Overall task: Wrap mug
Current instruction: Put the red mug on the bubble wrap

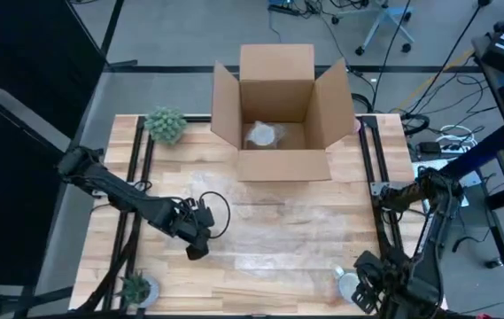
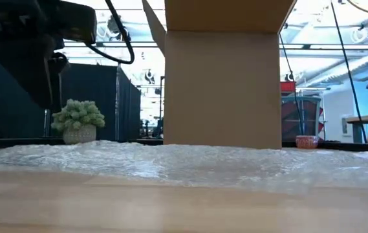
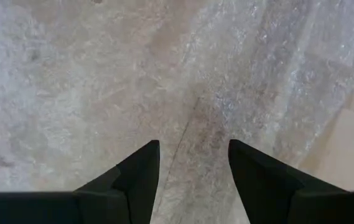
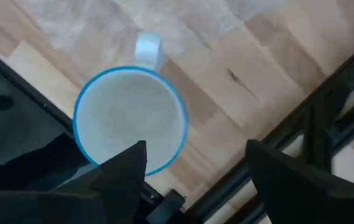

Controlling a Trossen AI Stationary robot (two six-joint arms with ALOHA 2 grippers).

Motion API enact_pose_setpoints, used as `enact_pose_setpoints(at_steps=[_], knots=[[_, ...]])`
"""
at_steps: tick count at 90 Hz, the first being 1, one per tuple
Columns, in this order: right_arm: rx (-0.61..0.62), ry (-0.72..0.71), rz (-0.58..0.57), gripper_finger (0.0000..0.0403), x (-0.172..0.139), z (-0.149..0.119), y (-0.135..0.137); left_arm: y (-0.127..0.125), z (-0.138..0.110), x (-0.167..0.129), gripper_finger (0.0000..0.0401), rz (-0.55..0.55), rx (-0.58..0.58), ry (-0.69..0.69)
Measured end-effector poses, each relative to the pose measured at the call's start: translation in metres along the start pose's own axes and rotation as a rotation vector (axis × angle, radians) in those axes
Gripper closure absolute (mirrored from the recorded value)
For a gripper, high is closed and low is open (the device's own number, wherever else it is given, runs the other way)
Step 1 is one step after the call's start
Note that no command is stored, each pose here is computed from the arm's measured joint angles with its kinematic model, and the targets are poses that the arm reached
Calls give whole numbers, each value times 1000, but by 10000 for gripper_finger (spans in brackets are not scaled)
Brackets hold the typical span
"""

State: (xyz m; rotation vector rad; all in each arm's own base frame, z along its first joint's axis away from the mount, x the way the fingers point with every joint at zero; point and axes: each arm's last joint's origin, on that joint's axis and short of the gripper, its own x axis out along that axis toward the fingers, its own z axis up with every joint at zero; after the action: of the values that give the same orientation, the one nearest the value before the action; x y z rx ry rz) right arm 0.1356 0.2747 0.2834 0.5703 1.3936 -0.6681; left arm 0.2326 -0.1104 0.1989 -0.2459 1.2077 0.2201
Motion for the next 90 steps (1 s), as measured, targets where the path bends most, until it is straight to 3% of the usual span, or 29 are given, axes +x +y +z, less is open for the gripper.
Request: enact_pose_setpoints(at_steps=[30,47,90], knots=[[11,-8,-76,147,20,-2,13,0,0,0,221,-2,-1,-5],[76,-35,-144,147,26,2,13,-1,2,0,221,1,3,-32],[117,12,-101,148,82,8,9,-1,2,0,221,9,19,-41]])
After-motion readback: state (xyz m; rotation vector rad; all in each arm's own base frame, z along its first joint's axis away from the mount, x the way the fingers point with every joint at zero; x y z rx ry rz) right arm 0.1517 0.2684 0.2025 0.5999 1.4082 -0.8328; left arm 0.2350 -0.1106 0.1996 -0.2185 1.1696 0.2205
